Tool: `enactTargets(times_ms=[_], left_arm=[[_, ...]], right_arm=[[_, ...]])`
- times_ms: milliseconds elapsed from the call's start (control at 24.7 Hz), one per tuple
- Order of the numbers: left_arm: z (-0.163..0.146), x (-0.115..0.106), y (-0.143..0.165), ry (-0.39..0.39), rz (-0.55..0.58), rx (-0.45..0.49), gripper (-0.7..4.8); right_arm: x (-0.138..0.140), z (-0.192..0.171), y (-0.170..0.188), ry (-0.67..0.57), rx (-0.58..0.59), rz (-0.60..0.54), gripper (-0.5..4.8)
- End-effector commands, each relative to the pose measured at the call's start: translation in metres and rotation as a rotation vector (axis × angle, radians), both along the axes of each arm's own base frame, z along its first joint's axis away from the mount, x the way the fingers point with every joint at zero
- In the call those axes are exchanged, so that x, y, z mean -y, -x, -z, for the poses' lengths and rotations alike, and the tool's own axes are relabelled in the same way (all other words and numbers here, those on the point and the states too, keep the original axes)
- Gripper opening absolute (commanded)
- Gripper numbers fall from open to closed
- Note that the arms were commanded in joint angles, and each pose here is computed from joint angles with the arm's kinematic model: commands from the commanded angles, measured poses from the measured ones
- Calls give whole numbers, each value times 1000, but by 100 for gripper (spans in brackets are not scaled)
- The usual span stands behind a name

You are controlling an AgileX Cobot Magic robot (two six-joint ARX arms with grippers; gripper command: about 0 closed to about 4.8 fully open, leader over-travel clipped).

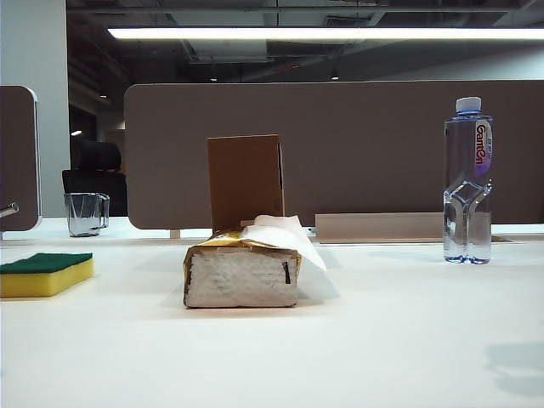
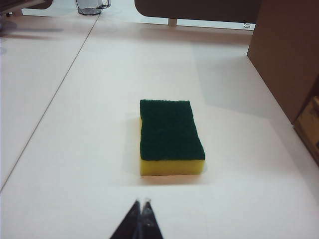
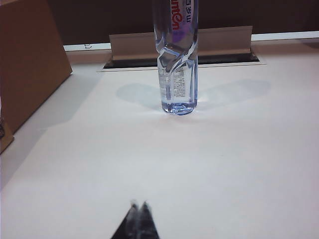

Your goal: Move the sponge from left to right to wipe the table, avoiding obstacles on the table, and finally reaching the bottle of mineral water.

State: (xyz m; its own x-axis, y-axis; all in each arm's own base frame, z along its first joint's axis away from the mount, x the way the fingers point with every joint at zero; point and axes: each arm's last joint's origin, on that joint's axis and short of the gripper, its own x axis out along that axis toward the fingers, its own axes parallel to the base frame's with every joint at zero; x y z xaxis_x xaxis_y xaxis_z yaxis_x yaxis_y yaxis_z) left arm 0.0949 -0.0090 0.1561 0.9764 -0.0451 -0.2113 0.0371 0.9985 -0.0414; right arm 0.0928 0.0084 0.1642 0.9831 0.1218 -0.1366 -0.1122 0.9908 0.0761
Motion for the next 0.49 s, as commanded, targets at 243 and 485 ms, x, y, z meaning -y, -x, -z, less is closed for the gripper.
enactTargets(times_ms=[243, 485], left_arm=[[-3, 0, 0, -1, 0, 23, -5], [-6, 0, -1, 13, 2, 49, -5]], right_arm=[[0, -3, 0, -1, 24, 1, -1], [0, -4, 0, -2, 26, 0, -1]])
